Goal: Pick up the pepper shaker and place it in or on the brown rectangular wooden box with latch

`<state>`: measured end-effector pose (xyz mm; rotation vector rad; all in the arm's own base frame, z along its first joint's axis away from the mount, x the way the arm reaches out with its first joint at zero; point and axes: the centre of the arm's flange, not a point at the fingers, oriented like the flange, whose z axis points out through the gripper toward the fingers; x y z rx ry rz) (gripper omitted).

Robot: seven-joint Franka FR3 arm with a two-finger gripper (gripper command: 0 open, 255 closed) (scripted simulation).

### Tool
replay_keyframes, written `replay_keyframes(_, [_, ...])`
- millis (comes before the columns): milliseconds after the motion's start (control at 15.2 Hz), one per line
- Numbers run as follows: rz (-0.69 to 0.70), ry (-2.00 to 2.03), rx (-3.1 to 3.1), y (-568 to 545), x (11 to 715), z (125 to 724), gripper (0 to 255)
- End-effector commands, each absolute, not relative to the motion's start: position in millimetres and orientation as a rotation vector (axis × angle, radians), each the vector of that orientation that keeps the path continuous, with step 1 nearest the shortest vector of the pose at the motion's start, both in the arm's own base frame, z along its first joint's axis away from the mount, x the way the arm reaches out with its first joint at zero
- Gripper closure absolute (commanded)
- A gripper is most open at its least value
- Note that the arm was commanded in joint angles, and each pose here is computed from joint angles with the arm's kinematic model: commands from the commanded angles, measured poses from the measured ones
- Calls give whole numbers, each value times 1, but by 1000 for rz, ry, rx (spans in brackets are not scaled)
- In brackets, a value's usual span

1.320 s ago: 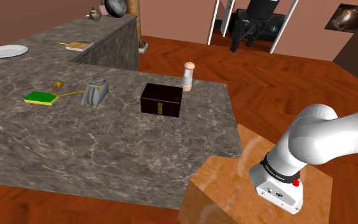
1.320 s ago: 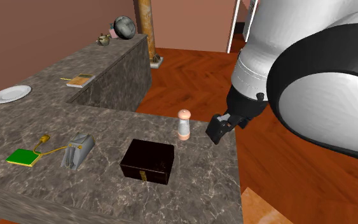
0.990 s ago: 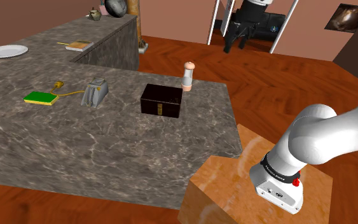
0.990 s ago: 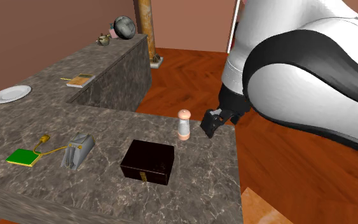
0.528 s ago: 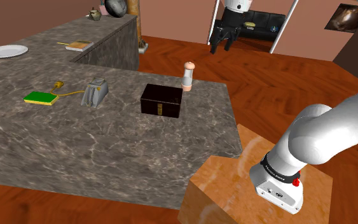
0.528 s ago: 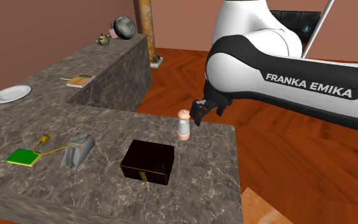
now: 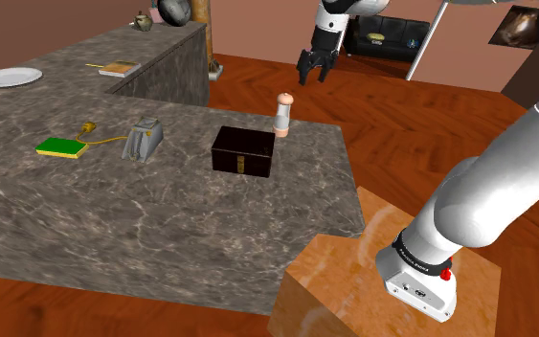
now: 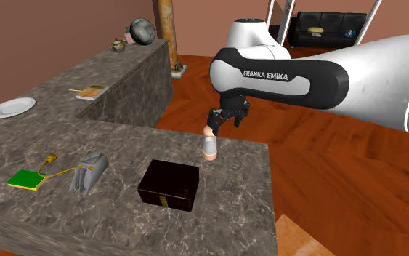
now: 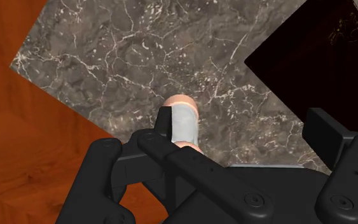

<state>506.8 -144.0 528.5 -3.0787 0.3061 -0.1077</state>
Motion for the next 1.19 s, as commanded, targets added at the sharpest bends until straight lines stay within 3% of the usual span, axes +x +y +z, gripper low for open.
replay_keyframes(0, [-89, 308, -3068, -156, 526, 515, 0])
replay_keyframes(726, [6, 318, -3006, -220, 638, 433, 0])
replay_keyframes(1122, [6, 318, -3006, -216, 638, 402, 0])
